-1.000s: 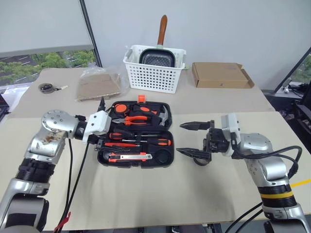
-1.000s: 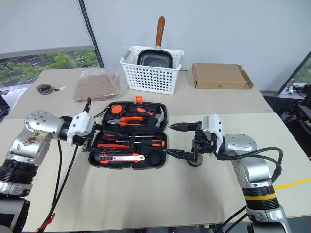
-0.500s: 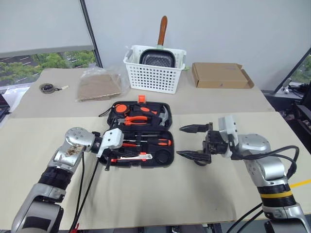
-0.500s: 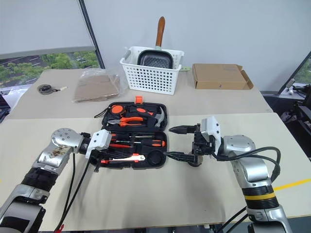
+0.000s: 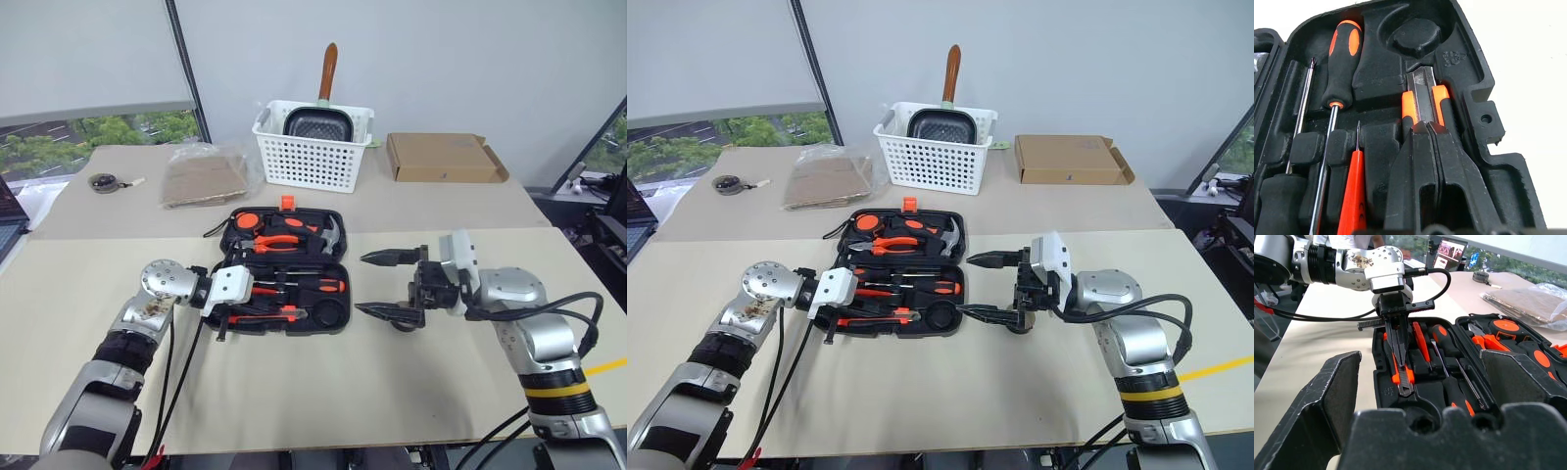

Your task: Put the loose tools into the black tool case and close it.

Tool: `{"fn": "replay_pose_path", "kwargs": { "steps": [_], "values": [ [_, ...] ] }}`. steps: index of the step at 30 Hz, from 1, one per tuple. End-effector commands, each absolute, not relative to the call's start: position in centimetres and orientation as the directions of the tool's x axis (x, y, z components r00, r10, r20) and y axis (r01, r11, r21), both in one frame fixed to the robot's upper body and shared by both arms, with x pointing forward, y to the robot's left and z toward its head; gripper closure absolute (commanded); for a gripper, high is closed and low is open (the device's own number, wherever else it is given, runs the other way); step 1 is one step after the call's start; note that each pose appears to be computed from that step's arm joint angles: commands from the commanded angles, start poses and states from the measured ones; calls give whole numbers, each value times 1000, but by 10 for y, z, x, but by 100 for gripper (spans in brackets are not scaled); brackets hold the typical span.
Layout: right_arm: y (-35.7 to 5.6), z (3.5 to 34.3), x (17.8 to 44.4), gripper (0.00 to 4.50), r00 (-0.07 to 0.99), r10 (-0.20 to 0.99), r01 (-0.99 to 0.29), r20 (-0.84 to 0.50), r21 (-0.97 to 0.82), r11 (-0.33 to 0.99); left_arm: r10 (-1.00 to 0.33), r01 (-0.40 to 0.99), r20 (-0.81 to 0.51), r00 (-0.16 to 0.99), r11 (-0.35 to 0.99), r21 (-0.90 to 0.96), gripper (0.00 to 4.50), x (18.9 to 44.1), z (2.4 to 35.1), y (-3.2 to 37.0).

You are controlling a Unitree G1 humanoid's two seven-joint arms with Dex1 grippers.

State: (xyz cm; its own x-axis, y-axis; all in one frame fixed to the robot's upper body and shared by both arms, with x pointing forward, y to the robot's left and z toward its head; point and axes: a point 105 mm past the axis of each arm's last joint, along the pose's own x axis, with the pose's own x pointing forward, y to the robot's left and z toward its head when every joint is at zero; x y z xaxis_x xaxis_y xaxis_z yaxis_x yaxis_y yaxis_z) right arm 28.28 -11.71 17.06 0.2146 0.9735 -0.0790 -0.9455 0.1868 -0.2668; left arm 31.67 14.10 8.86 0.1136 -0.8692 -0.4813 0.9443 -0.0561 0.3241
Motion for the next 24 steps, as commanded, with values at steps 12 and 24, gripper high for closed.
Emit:
{"fn": "replay_pose_path", "kwargs": {
  "steps": [12, 24],
  "values": [
    [-162, 136, 271, 0, 314, 826, -943, -468, -254, 214, -971, 978, -227, 79, 32, 205, 101, 281, 180, 137],
    [-169, 97, 271, 153, 333, 699, -943, -633, -224, 247, -939, 974, -337, 70, -8, 226, 0, 248, 185, 131]
  ]
}}
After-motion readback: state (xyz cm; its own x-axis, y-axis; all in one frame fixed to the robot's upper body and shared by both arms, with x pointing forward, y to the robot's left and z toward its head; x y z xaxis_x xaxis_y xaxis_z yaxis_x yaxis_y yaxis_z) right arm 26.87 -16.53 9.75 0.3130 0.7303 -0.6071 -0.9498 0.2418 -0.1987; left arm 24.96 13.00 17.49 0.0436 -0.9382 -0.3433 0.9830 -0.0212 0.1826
